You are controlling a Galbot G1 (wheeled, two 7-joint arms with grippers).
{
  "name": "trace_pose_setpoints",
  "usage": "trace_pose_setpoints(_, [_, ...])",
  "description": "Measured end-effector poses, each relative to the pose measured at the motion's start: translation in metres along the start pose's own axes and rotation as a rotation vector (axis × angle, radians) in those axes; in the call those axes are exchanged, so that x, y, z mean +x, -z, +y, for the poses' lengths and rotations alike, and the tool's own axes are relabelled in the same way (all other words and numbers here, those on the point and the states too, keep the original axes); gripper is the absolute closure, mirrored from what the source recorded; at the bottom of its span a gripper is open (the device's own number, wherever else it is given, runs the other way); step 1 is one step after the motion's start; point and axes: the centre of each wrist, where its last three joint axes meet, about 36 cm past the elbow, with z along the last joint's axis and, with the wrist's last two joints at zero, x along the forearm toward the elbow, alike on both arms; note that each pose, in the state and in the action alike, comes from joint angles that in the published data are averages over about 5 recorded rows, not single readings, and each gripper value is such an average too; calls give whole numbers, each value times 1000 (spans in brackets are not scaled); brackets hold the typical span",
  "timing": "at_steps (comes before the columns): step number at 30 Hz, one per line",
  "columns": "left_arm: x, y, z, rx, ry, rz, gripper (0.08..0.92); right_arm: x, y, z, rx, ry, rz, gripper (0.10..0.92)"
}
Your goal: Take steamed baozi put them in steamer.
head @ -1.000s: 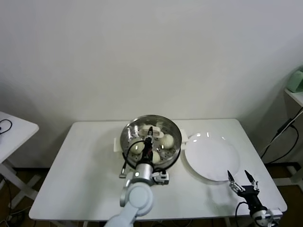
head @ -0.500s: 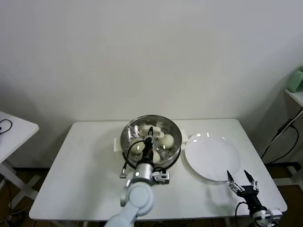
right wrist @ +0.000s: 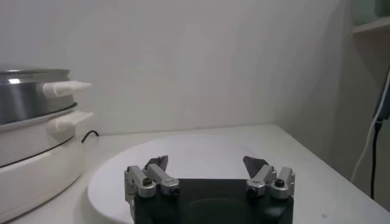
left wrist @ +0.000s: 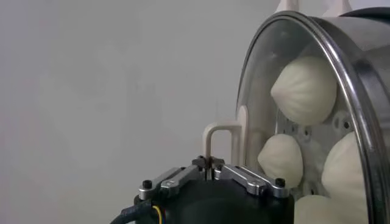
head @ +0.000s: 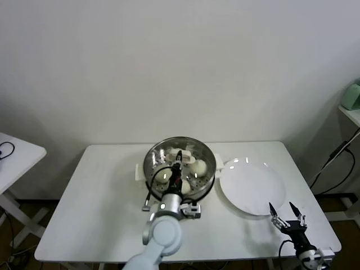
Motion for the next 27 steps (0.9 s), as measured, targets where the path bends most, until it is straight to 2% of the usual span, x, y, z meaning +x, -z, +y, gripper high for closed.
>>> trace_pose_setpoints(4, [0,-1,1,2,10,-1,760,0,0,0,0,0,1,200])
trace_pose_setpoints(23, [6,-10,7,5,30,-3,215,0,-1,2,-4,1,5,200])
trace_pose_setpoints(27, [9,-11,9,16,25,-7,183,0,-3,2,-2,2,8,200])
